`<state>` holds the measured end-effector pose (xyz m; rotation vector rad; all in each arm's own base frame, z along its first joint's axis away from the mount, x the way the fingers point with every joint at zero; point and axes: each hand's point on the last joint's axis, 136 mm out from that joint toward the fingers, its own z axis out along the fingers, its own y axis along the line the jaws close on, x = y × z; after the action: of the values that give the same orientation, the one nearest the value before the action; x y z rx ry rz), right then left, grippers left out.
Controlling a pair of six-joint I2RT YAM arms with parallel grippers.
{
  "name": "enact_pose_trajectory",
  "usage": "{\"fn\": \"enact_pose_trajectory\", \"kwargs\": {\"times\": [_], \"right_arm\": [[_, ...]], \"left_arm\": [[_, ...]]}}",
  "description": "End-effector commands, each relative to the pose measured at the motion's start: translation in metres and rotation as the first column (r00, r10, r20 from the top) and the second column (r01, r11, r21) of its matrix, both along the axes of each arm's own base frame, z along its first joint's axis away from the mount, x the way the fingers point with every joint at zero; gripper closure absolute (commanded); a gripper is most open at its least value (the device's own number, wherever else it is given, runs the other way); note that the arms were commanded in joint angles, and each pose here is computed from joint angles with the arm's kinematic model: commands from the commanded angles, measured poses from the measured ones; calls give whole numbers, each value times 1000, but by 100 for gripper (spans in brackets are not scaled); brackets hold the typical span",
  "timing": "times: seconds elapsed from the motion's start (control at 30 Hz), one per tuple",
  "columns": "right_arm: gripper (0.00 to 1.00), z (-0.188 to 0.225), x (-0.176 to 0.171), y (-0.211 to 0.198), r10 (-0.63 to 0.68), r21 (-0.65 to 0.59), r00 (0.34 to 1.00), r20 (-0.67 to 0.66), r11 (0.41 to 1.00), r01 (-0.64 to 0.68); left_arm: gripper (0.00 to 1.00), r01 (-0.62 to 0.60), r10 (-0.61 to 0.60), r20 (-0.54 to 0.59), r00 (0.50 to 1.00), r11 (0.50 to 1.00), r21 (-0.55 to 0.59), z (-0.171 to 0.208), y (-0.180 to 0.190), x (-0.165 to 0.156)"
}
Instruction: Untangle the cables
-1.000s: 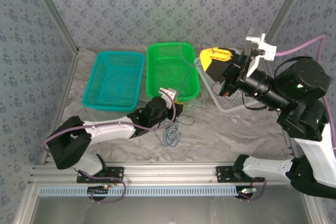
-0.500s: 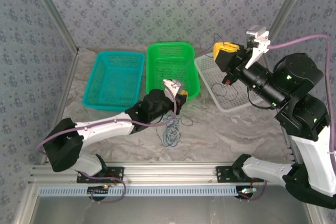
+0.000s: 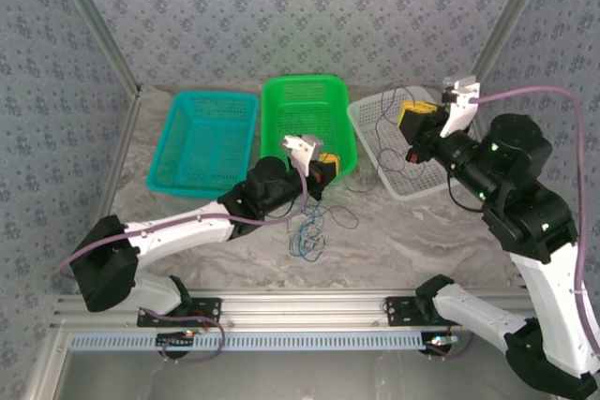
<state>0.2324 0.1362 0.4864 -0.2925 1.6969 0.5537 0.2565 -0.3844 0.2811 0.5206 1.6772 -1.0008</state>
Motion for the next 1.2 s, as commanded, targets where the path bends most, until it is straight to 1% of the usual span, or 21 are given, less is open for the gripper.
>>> {"fn": "enact_pose_trajectory", "kwargs": {"times": [0.0,0.13,0.2,0.27,0.33,0.4,0.43,0.47,0.5,0.57,0.6,0.67,0.73,0.77,0.83,0.93,1.07,1.17], "right_arm": [[98,-39,5,5,13,7,992,-127,1000,-12],[98,-80,15,0,-29,-12,970,-242,1000,26],[98,-99,18,-5,-60,-23,955,-291,998,56],[98,-112,19,-11,-87,-32,949,-303,996,81],[96,-122,16,-14,-95,-29,947,-306,996,90],[92,-125,12,-13,-77,-12,952,-297,997,77],[89,-136,11,-10,-63,-9,947,-315,998,64],[83,-142,10,-9,-57,-9,942,-332,998,57],[74,-150,10,-8,-59,-14,932,-358,998,58],[59,-164,10,-12,-85,-32,912,-402,996,79],[54,-170,9,-13,-93,-37,905,-415,996,86],[48,-178,8,-14,-99,-43,900,-425,995,90],[33,-184,7,-19,-128,-56,893,-431,992,115],[31,-185,6,-21,-135,-61,891,-433,991,121],[29,-185,1,-23,-132,-55,893,-430,991,119],[29,-190,-9,-19,-98,-39,887,-451,995,90],[31,-221,-14,-8,-57,-33,865,-498,998,47],[33,-241,-13,9,12,-17,870,-493,1000,-24]], "left_arm": [[100,-9,8,-82,997,1000,-2,-21,-2,-3],[100,-8,20,-129,991,995,95,-43,2,-5],[100,-29,53,-149,987,986,162,-56,9,-4],[100,-57,93,-159,983,975,215,-65,19,-3],[100,-85,121,-155,980,972,220,-70,27,-3],[100,-94,116,-141,983,983,158,-66,30,-5],[100,-96,111,-137,984,989,109,-63,30,-5],[100,-97,107,-140,984,992,75,-62,30,-6],[100,-92,96,-141,985,995,35,-58,28,-7],[100,-74,73,-150,986,997,-5,-56,24,-8],[100,-67,63,-154,986,998,-17,-54,21,-8],[100,-58,54,-160,986,998,-19,-51,16,-7],[100,-69,66,-164,984,998,-9,-46,15,-5],[100,-74,73,-164,984,997,-4,-43,15,-3],[100,-89,92,-164,982,996,22,-38,15,0],[100,-89,94,-149,984,995,42,-30,15,1],[100,-51,50,-86,995,999,-7,-13,15,-6],[100,-6,5,-49,999,1000,-24,-1,13,-13]]}}
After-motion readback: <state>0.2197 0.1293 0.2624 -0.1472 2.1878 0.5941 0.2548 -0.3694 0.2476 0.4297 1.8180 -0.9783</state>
